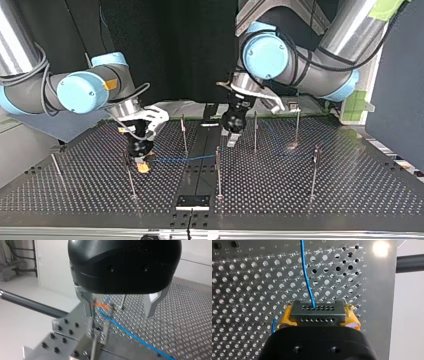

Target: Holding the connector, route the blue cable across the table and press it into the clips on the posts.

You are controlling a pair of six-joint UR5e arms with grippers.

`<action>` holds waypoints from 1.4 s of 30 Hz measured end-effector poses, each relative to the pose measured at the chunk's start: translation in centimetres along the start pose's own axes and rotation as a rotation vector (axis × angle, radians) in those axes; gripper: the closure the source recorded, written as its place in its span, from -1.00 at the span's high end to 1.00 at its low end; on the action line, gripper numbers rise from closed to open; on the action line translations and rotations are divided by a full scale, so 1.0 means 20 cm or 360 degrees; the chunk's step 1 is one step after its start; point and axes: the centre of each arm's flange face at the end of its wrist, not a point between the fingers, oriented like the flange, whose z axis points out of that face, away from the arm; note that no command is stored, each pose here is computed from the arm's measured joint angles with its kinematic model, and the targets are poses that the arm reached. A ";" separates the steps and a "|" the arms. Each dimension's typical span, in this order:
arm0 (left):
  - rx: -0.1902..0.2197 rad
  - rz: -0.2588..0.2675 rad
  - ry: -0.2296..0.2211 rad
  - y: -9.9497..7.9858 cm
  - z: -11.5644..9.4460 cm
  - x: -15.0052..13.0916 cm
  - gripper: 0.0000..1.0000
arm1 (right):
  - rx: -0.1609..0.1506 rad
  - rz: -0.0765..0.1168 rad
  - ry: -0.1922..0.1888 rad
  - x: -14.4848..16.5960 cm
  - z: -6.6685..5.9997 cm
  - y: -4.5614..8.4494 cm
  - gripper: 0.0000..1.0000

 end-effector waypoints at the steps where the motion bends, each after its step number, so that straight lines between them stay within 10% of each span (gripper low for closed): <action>1: 0.0008 -0.0001 -0.0006 -0.01 -0.01 -0.01 1.00 | 0.0000 0.0000 0.0000 0.00 0.00 0.00 -1.00; 25: 0.0114 0.0079 -0.0132 -0.49 -0.06 -0.03 1.00 | 0.0002 0.0007 0.0001 0.00 0.00 0.00 -1.00; 42: -0.0014 0.0175 -0.0084 -0.48 0.26 0.08 1.00 | 0.0004 0.0007 0.0000 0.00 0.00 0.00 -1.00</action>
